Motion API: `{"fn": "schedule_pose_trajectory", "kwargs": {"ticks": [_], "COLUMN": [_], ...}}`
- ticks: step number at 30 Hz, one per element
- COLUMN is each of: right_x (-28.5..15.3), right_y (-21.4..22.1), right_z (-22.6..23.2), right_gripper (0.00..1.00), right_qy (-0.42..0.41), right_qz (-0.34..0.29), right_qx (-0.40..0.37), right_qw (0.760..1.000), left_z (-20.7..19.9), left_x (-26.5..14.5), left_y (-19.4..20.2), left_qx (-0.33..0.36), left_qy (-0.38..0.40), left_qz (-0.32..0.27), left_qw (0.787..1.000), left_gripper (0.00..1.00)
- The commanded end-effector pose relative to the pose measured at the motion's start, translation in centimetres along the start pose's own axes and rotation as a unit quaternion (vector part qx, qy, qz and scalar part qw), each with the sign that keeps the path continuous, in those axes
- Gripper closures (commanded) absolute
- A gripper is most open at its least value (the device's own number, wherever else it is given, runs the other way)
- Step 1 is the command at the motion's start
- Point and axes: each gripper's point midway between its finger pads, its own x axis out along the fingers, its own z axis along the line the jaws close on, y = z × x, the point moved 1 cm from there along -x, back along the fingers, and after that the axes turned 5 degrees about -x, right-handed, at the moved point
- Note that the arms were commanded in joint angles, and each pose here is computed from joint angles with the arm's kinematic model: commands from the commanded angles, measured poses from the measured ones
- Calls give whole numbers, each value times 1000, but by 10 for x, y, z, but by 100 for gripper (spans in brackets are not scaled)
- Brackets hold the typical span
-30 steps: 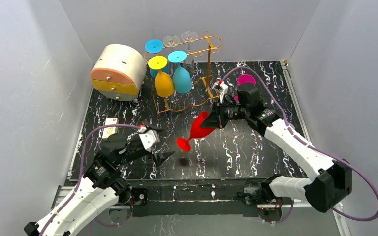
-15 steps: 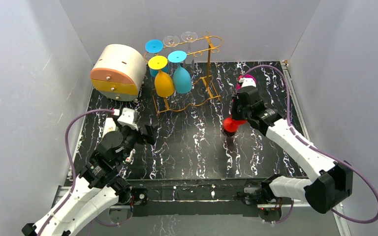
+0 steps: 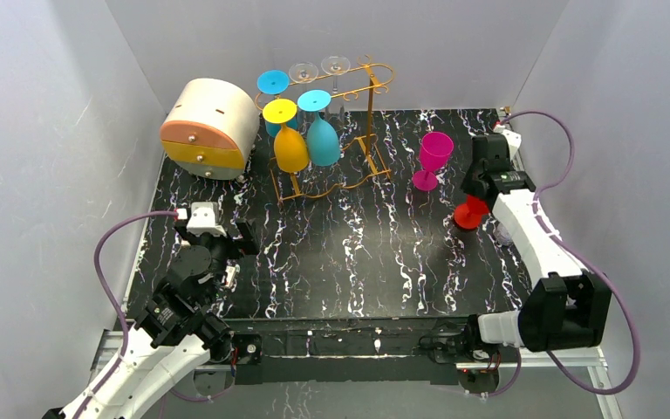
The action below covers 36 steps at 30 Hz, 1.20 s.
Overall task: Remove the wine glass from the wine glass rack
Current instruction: Place the wine glass at the center of the board.
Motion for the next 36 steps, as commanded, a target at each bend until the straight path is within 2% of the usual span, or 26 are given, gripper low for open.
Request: {"fn": "schedule_pose_trajectory", "kwargs": {"ticks": [1,6,14,18,25,33,36], "right_x": [6,25,46,55,69,79,76], "right_y": [-54,-72,-79,-77,-81,-67,-68], "right_z": [18,26,29,42,36,43,47], "right_gripper": [99,99,99,99,99,99,95], "right_qy": [-47,-45,-22,-49,-15,-34,-45], "right_qz": [-56,-50,-27,-8,1,26,29], "right_qx": [44,42,17,4,-20,-30,-27], "right_qw": [996,997,999,999,1000,999,998], "left_z": [21,36,35,38,43,50,50], "left_x": [-4,-9,-15,-16,-16,-12,-11], "left_y": [-5,-9,-8,-9,0,8,11], "left_qx": [-17,-15,-33,-34,-18,6,9], "left_qy": [-64,-102,-87,-93,-109,-143,-150], "left_qz": [-7,-15,-21,-26,-4,19,30], "left_qw": [998,995,995,995,994,989,988], "left_gripper": [2,2,2,2,2,2,2]}}
